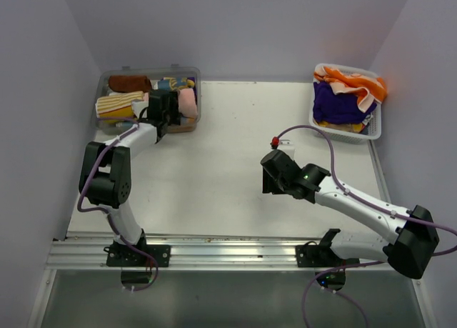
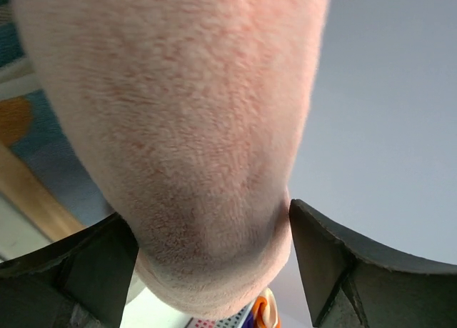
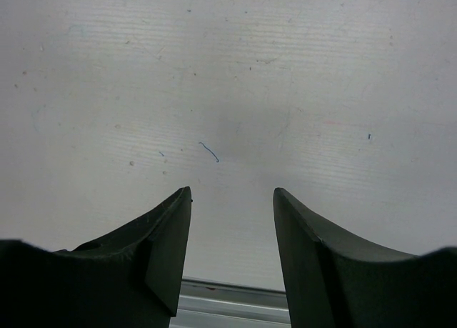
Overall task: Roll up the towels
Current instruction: Place the rolled towel into the container
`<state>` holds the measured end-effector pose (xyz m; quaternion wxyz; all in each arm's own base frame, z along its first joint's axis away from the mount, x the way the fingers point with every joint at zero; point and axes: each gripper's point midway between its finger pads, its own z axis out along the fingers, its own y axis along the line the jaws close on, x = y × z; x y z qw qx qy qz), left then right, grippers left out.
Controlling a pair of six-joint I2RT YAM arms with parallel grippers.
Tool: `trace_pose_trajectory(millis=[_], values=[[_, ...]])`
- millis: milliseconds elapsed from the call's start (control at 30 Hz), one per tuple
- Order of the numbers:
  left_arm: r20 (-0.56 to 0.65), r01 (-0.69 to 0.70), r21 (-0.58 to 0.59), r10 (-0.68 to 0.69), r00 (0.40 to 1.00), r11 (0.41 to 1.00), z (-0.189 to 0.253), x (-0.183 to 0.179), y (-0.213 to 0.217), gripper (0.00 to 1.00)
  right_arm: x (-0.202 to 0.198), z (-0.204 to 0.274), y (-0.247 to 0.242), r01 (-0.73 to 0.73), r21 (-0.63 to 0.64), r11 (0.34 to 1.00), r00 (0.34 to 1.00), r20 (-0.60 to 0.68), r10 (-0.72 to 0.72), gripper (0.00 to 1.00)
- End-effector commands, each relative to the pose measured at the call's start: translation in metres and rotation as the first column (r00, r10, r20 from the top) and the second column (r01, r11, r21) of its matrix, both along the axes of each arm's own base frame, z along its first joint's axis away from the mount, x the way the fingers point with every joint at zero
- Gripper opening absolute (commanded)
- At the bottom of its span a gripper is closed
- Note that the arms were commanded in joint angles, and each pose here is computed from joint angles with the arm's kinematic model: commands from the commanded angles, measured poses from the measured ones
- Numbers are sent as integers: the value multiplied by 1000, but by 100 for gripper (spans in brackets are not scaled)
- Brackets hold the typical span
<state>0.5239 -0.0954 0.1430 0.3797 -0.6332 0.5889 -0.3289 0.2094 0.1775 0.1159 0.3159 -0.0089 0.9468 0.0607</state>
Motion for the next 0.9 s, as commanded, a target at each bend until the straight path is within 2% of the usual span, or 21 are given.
trace_pose_trajectory(millis=[0, 100, 233, 433, 600, 767, 833, 867], values=[[34, 39, 20, -40, 999, 999, 28, 16, 2, 86, 3, 12, 1, 10, 22, 1000, 1000, 24, -11, 54], [11, 56, 25, -56, 998, 998, 23, 21, 3, 87, 3, 11, 3, 7, 22, 1000, 1000, 21, -8, 54], [-9, 73, 35, -72, 997, 997, 19, 21, 2, 93, 4, 12, 3, 5, 18, 1000, 1000, 23, -6, 54], [-19, 91, 48, -90, 996, 995, 19, 15, 2, 93, 3, 11, 0, 11, 19, 1000, 1000, 25, -11, 54], [17, 131, 75, -133, 991, 988, 41, 14, -1, 93, 3, 12, 1, 12, 30, 999, 1000, 28, -13, 54], [83, 191, 207, -212, 974, 960, 80, 14, -3, 96, 4, 15, 2, 13, 34, 999, 999, 36, -14, 55], [26, 235, 271, -251, 968, 933, 78, 7, -2, 97, 4, 19, 1, 12, 35, 999, 999, 45, -13, 57], [41, 237, 295, -260, 965, 926, 92, 7, -1, 97, 5, 21, 0, 13, 36, 999, 998, 54, -15, 58]])
